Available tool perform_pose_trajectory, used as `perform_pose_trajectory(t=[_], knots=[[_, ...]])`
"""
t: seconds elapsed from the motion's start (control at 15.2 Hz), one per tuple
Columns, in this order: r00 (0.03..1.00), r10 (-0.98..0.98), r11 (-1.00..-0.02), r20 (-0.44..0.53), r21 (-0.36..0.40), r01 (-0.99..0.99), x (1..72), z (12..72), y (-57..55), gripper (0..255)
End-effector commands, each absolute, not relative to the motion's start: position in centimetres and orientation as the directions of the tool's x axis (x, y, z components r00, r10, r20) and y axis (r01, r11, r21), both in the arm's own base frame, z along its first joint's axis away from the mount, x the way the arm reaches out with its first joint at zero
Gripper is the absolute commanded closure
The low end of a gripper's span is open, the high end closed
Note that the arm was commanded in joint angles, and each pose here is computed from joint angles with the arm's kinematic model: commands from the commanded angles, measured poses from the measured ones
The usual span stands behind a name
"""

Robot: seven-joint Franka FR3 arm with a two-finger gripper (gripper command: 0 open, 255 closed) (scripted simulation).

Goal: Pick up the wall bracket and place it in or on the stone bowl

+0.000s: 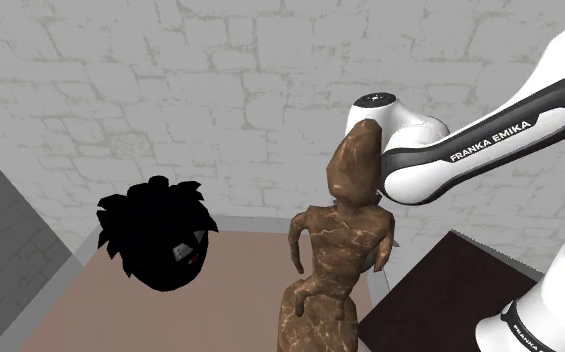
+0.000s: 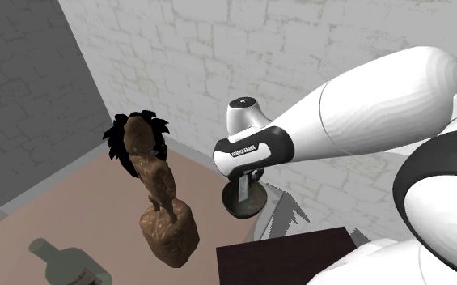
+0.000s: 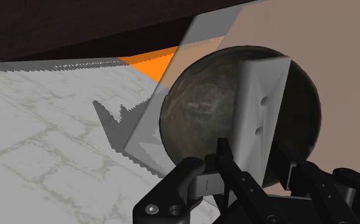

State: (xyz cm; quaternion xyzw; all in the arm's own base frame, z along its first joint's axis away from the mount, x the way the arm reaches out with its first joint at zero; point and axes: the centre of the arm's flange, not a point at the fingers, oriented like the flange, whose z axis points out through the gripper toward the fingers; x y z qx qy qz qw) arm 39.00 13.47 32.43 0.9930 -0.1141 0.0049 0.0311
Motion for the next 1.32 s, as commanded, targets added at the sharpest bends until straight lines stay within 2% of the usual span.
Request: perform_pose_trajectory(t=[0.0, 0.66, 1.19, 1.25], knots=[[0.974, -0.226, -0.972, 0.017, 0.060, -0.227, 38.9, 31.6, 13.3, 255], [0.974, -0.226, -0.972, 0.017, 0.060, -0.227, 38.9, 26.1, 13.3, 255], [0.974, -0.226, -0.972, 0.017, 0.060, -0.227, 38.9, 26.1, 13.3, 255], [0.974, -0.226, -0.972, 0.017, 0.060, -0.227, 38.9, 26.1, 13.3, 0]])
